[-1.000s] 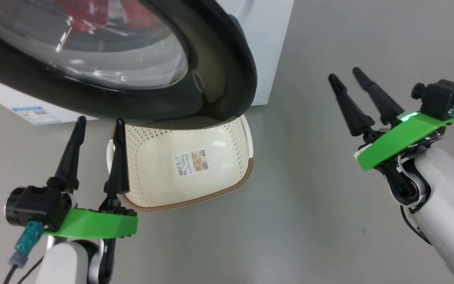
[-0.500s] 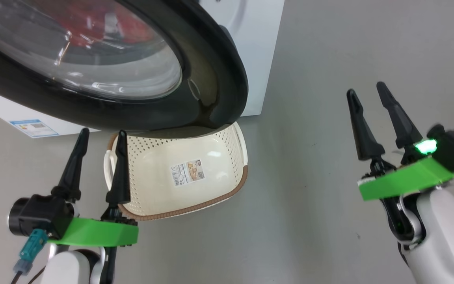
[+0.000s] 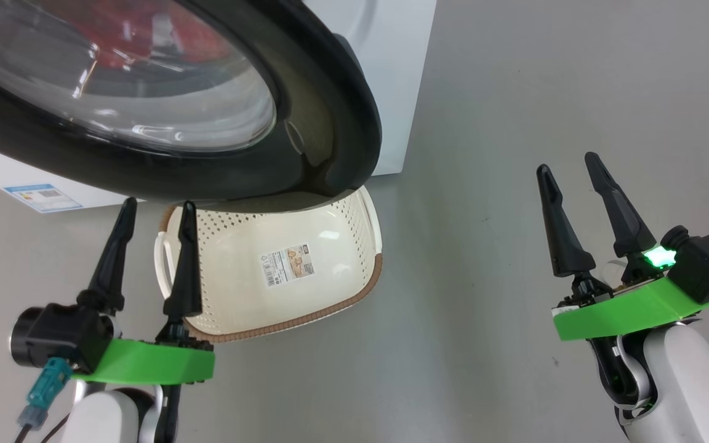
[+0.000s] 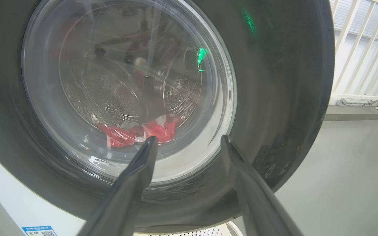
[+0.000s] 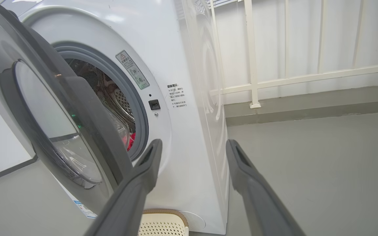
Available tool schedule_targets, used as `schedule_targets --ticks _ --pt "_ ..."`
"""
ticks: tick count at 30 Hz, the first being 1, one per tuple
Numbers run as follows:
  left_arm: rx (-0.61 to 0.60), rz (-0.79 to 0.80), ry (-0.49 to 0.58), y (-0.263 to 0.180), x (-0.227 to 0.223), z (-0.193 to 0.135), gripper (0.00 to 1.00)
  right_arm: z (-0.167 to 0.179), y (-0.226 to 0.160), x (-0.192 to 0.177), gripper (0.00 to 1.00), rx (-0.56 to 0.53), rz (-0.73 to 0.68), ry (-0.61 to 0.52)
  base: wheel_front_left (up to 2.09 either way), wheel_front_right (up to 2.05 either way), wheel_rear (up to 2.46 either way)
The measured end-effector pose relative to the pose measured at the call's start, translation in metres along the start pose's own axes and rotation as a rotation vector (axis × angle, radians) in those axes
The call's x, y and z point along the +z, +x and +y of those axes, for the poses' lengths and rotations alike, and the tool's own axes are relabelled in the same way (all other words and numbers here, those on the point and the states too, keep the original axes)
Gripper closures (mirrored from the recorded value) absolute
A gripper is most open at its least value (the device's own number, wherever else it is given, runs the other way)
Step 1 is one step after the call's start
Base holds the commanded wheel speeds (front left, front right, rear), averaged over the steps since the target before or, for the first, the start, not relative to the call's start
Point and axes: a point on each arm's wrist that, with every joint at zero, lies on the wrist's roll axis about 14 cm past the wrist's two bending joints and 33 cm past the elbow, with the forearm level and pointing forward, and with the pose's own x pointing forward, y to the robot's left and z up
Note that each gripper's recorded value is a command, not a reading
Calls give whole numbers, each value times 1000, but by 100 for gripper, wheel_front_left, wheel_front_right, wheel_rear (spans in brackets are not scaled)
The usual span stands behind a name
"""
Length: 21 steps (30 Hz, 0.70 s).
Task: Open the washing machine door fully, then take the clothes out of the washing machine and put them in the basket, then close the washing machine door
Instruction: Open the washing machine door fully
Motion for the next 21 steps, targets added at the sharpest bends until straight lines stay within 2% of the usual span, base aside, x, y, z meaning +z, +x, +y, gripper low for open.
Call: schedule_targets --ticks 18,19,20,21 --pt "4 8 0 0 -4 2 0 4 1 -10 0 13 24 8 0 0 0" --pt "5 8 1 0 -4 2 0 5 1 -10 12 14 26 9 0 0 0" --pt "5 8 1 0 -3 2 0 5 1 -11 56 14 29 16 0 0 0" --pt "6 8 1 0 -3 2 0 5 1 -12 75 11 29 30 0 0 0"
